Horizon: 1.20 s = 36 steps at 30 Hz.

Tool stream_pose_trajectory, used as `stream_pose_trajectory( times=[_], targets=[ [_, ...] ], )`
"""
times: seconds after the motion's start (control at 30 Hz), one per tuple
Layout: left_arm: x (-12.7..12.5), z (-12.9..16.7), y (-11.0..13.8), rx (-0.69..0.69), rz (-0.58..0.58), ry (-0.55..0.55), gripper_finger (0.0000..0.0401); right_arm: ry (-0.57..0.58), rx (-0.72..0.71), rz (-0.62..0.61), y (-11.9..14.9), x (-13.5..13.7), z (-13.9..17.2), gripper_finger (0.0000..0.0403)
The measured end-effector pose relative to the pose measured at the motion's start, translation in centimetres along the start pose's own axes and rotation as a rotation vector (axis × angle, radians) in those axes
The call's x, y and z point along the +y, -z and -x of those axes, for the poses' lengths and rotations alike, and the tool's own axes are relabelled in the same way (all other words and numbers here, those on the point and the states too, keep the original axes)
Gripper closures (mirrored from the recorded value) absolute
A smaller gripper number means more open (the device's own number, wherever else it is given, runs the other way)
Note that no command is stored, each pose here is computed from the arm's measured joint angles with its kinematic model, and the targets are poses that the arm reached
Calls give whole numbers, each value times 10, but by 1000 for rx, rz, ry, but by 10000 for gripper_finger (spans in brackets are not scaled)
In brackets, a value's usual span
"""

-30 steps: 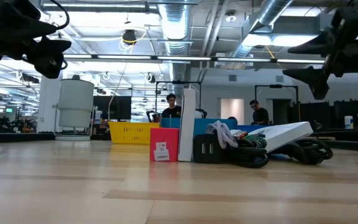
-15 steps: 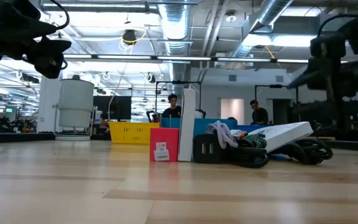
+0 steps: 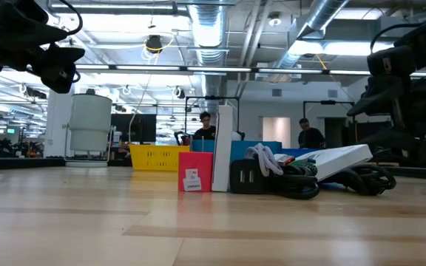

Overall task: Pick and place items into bin
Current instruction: Put the white card reader box into the large blue bin

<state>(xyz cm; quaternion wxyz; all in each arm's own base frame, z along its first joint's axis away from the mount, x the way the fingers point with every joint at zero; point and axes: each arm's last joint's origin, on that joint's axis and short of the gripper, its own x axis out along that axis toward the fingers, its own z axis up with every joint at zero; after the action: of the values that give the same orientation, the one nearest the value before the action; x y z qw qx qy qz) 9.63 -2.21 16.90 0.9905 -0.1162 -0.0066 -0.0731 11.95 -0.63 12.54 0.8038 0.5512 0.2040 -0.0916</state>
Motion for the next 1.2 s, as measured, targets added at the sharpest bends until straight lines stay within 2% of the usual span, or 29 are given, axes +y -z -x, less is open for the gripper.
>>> stream_pose_trajectory(
  times=[0.47, 0.67, 1.2],
  targets=[
    [0, 0, 0, 0, 0, 0, 242, 1, 77, -40, 12, 3, -3, 159],
    [0, 0, 0, 0, 0, 0, 242, 34, 69, -58, 19, 4, -6, 159],
    [0, 0, 0, 0, 0, 0, 242, 38, 34, -106, 24, 7, -18, 159]
  ],
)
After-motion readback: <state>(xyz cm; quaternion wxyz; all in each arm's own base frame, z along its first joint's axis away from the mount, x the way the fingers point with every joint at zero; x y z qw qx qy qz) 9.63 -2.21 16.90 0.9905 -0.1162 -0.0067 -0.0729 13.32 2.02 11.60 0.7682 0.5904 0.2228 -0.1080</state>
